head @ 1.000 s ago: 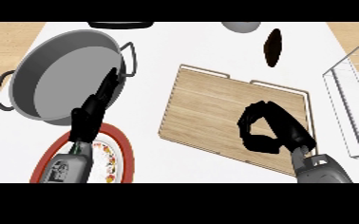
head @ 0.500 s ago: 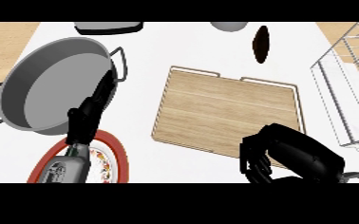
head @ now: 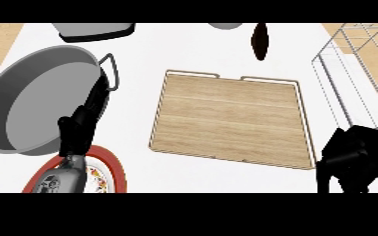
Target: Pick the pear from the tray and place it in the tiered shelf
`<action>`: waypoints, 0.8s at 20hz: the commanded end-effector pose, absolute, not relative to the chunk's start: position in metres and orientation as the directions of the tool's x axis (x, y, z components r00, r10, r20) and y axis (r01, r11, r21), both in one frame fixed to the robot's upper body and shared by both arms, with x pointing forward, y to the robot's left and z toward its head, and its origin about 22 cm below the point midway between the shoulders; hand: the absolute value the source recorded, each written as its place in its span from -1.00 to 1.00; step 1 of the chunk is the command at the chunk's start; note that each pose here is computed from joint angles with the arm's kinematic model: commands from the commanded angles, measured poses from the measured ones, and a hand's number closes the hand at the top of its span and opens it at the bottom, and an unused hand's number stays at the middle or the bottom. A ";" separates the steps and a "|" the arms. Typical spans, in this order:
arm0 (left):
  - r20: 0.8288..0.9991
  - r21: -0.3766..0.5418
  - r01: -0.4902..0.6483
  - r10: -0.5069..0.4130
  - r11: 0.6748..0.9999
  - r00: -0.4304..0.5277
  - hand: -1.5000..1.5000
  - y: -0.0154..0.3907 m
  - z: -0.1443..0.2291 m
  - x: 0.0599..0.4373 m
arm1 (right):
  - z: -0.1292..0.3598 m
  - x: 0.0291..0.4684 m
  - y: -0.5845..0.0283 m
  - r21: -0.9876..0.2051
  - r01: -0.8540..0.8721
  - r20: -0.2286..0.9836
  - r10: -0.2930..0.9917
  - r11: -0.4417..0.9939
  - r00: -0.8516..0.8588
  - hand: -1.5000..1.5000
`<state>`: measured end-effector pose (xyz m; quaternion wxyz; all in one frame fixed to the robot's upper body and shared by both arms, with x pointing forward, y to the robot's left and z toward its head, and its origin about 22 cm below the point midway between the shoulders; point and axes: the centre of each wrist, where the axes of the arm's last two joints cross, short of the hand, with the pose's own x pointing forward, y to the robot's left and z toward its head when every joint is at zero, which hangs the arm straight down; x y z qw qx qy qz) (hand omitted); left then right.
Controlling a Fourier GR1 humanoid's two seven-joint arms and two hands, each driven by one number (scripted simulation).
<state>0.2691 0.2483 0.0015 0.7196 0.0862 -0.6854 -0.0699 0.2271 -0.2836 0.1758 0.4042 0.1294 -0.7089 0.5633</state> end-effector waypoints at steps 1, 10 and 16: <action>0.975 0.218 -0.045 -0.215 0.975 0.058 0.00 0.256 -0.001 0.264 | 0.208 0.231 -0.327 -0.719 -0.579 0.680 0.216 0.384 -0.701 1.00; 0.973 0.228 -0.030 -0.227 0.973 0.030 0.00 0.254 0.000 0.262 | 0.270 0.224 -0.448 -0.674 -0.393 0.619 0.189 0.625 -0.762 1.00; 0.976 0.218 0.019 -0.218 0.976 0.011 0.00 0.248 0.007 0.262 | 0.301 0.200 -0.509 -0.630 -0.345 0.636 0.207 0.695 -0.743 1.00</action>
